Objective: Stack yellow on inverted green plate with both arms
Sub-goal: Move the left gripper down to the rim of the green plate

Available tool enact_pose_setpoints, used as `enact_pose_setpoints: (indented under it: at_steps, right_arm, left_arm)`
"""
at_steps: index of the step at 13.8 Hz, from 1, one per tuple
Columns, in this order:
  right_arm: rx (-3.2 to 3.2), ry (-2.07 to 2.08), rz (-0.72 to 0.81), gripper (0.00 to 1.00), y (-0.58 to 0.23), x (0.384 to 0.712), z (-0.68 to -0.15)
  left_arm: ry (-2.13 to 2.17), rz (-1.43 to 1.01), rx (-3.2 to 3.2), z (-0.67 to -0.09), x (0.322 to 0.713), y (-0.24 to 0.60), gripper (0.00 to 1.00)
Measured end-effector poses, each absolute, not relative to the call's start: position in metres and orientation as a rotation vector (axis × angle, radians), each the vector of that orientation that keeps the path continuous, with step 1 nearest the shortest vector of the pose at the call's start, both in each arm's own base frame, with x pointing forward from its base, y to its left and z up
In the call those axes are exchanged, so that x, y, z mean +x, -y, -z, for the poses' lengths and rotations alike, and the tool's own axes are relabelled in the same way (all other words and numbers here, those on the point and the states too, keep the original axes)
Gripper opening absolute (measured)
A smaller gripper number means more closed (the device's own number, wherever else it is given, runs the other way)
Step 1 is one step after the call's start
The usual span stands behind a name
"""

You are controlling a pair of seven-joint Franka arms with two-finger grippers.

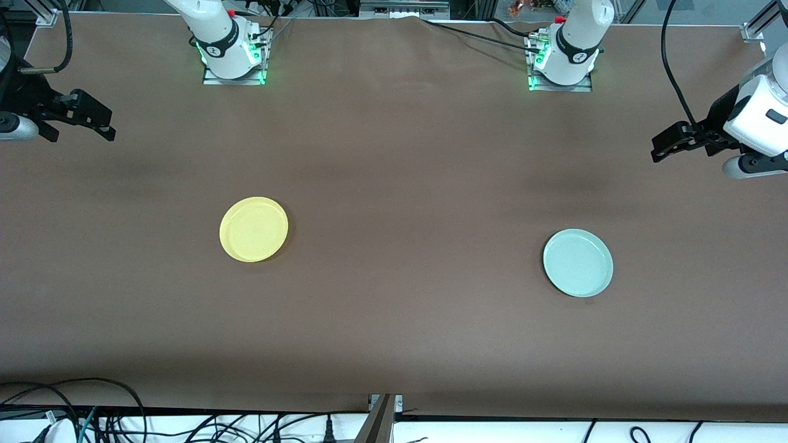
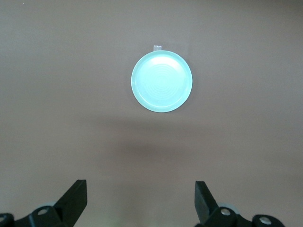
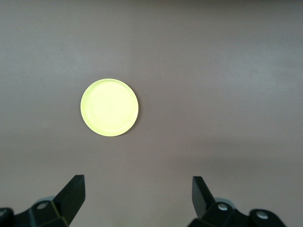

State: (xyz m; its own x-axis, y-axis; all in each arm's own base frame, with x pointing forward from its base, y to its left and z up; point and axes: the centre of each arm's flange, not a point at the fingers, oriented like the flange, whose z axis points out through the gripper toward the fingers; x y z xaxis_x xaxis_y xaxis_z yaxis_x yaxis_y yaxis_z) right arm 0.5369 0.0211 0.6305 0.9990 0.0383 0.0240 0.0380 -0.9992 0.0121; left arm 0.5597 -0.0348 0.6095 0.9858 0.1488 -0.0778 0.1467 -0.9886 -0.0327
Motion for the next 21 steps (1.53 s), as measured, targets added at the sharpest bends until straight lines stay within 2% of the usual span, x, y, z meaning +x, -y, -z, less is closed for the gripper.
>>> enact_pose_setpoints:
  at_steps: [10,14,17,19,21]
  right_arm:
    - [3.128,-0.099,-0.024,1.0,-0.024,0.535,-0.631]
    - [3.128,-0.101,-0.019,1.0,-0.023,0.533,-0.634]
    - [3.128,-0.093,-0.007,1.0,-0.02,0.53,-0.642]
    - [3.128,-0.094,-0.011,1.0,-0.02,0.53,-0.644]
    - [3.128,-0.093,-0.007,1.0,-0.019,0.53,-0.644]
  left_arm:
    - [0.225,-0.132,-3.103,-0.608,0.56,0.036,1.0]
    - [0.244,-0.294,-3.078,-0.591,0.556,0.028,1.0]
    - [0.221,-0.43,-3.062,-0.554,0.566,0.018,1.0]
    - [0.136,-0.533,-3.062,-0.505,0.585,0.011,1.0]
    - [0.059,-0.529,-3.09,-0.45,0.613,-0.006,1.0]
